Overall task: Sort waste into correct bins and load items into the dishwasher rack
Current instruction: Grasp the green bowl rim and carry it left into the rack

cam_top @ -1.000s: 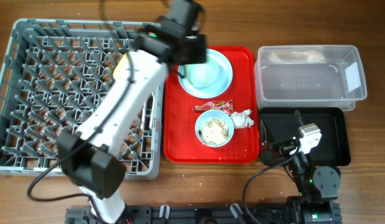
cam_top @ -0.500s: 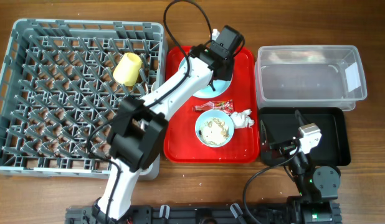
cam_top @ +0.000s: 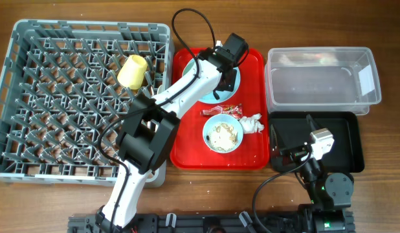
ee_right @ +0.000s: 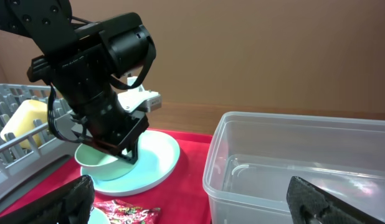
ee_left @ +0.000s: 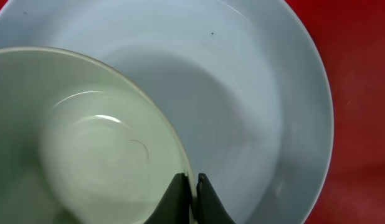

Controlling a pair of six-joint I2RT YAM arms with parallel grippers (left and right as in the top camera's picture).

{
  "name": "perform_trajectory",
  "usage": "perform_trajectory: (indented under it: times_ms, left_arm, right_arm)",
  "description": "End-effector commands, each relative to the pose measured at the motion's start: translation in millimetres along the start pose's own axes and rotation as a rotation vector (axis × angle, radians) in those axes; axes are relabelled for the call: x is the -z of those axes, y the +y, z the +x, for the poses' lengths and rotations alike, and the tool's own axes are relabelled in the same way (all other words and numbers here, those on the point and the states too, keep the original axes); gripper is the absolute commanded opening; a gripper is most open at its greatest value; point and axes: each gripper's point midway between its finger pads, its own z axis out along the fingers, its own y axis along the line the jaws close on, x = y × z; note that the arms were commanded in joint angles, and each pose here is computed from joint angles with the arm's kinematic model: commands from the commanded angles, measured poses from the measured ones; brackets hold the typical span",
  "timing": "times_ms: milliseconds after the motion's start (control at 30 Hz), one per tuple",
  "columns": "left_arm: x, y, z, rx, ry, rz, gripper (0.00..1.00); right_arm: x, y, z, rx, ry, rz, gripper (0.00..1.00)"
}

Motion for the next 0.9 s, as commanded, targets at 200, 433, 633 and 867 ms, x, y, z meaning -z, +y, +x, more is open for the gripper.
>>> perform_trajectory:
  times_ms: [200,433,633,867]
  left_arm:
    - [156.1,-7.3,-7.0,-0.014,-0.055,0.207,0.04]
    - [285.1,57.6,36.9,0.005,-0.127,0.215,0.04]
    - [305.9,109.4,83.1,0.031,0.049,0.375,0.04]
    - [305.5,131.7,88.9,0.090,0.045,0.792,0.04]
  right_arm:
    - [-0.3,1.9,-0.2,0.004,-0.002,-0.009,1.00]
    - [-0.3,1.9,-0.2,0.004,-0.002,-0.009,1.00]
    - [-0.3,1.9,-0.2,0.004,-0.002,-0.009,1.00]
    - [-0.3,1.9,-0.2,0.004,-0.002,-0.009,1.00]
